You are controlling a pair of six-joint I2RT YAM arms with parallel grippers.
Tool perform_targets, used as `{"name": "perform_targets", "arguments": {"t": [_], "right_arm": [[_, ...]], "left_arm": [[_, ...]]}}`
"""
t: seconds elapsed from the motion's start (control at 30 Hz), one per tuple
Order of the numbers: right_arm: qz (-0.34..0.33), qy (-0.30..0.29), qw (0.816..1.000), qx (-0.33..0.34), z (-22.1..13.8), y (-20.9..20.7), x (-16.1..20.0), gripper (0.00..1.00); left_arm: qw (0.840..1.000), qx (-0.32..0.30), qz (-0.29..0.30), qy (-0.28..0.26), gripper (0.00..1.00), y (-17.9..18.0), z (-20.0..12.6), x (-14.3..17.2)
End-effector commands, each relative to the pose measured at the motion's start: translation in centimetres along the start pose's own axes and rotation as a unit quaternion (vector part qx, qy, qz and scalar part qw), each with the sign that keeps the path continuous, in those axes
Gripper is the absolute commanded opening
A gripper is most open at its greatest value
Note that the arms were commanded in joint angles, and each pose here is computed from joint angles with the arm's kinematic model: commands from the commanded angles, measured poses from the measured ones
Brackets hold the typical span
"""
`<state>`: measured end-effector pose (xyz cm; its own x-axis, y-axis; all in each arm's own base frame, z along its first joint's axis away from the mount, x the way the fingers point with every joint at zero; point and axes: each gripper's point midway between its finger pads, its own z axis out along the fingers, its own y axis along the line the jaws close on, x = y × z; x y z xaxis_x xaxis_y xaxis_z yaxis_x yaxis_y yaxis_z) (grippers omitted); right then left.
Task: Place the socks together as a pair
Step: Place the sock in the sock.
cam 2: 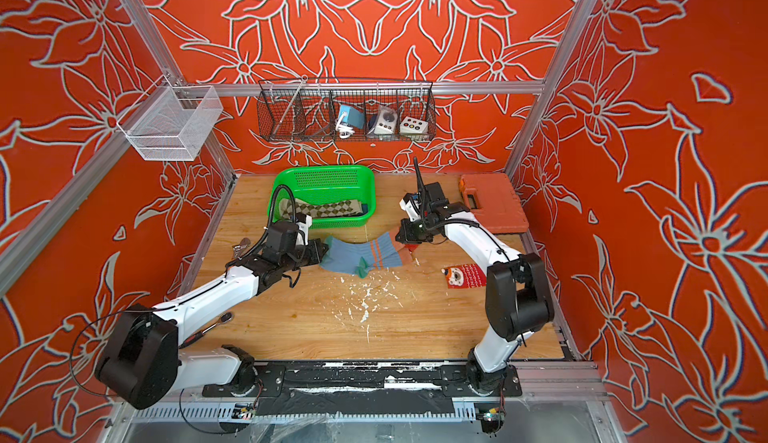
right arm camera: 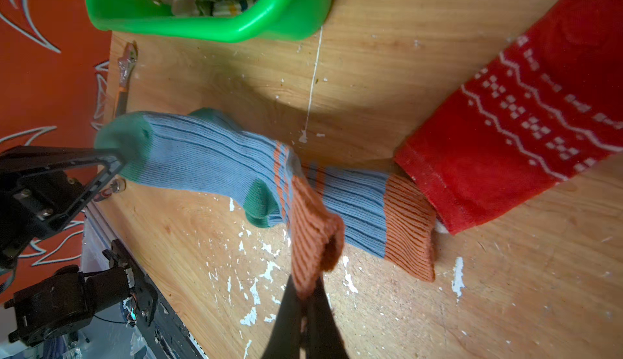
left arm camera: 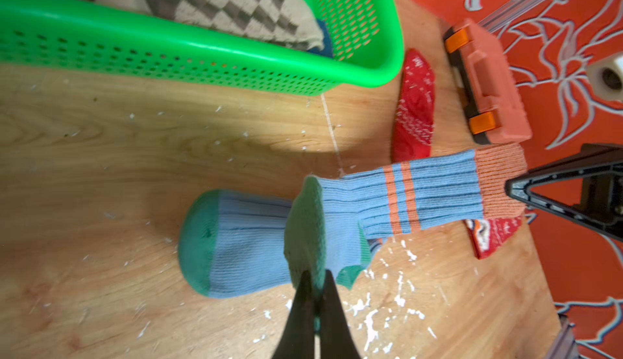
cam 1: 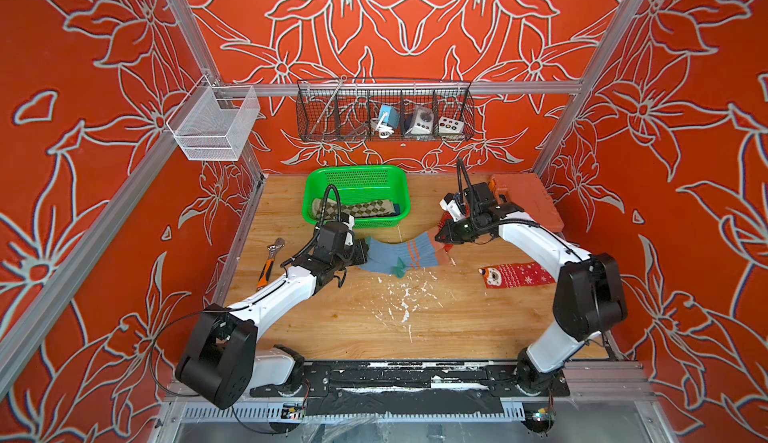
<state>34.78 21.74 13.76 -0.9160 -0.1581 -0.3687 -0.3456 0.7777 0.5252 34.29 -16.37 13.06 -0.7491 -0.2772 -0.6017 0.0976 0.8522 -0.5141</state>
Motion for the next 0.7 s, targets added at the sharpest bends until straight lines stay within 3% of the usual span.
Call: {"name": "perform_targets", "arguments": {"t": [0.0,0.4,0.67], "right_arm": [[-0.012,-0.003,1.000,-0.010,-0.3,0.3,-0.2,0.00],[-0.023,-0.025,0.999,-0.035,-3.1,2.6,0.4,0.00],[-0.017,-0.005,0.999,-0.032,-2.2,1.7,1.5,0.00]], "left_arm": [[1.000,-0.013,0.010,-0.006,0.00,0.6,0.0,-0.6],[0.998,0.044,0.004,-0.041,0.00,-2.6,-4.4,-2.7],[0.999,0.039,-0.004,-0.033,0.00,-2.0,-3.4,-2.2]]}}
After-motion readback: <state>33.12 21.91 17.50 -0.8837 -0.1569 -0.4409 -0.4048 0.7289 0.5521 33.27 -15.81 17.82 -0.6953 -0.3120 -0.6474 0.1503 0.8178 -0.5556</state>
